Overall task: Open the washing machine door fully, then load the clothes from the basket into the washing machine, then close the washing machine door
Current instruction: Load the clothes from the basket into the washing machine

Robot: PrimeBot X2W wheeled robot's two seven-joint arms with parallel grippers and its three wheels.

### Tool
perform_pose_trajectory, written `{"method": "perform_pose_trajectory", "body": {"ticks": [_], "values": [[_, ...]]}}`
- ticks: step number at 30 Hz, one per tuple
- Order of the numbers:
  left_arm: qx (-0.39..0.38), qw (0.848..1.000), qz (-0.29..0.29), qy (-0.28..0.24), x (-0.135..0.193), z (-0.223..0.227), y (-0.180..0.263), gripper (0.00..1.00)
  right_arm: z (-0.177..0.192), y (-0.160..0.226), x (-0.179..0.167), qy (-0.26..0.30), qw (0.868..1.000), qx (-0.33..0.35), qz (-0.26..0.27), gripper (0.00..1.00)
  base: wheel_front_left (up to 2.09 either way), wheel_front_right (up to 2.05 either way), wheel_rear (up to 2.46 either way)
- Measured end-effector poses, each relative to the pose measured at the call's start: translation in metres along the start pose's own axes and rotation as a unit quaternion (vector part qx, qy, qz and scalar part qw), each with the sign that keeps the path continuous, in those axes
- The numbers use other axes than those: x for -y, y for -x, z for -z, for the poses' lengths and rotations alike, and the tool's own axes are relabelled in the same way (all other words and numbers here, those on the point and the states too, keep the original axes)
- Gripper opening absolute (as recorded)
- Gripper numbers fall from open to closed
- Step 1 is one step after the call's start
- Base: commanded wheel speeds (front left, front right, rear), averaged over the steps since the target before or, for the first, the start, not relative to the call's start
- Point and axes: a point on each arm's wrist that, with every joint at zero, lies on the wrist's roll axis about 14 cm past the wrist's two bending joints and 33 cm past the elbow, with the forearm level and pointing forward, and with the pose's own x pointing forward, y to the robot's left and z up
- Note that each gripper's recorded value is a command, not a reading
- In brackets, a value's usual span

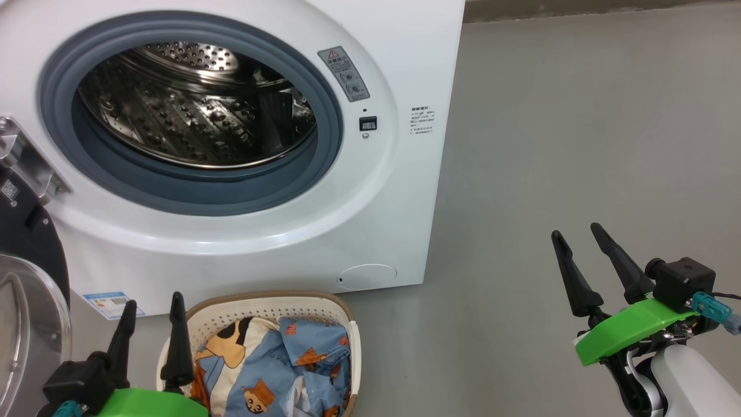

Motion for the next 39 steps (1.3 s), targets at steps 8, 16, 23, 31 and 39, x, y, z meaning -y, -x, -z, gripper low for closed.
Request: {"method": "perform_pose_trajectory", "body": {"ticks": [8,16,23,31,39], "values": [[-0.011,1.0,0.002,0.0,0.002,0.007,-0.002,1.0,0.007,-0.001,0.002,-0.002,1.0,-0.009,0.002,1.0,0.0,0.0,0.0],[-0.037,0.999,0.008,-0.001,0.005,0.023,-0.014,1.0,0.022,-0.004,0.007,-0.006,1.0,-0.028,0.008,1.0,0.0,0.0,0.0],[-0.083,0.997,0.004,0.0,0.004,0.054,-0.025,1.0,0.032,-0.015,0.013,-0.008,0.999,-0.041,0.01,1.0,0.0,0.0,0.0],[-0.138,0.99,0.016,0.004,0.013,0.095,-0.044,1.0,0.052,-0.026,0.022,-0.012,0.998,-0.062,0.017,1.0,0.0,0.0,0.0],[-0.201,0.979,0.018,0.0,0.009,0.141,-0.058,1.0,0.066,-0.041,0.031,-0.015,0.997,-0.073,0.022,1.0,0.0,0.0,0.0]]}}
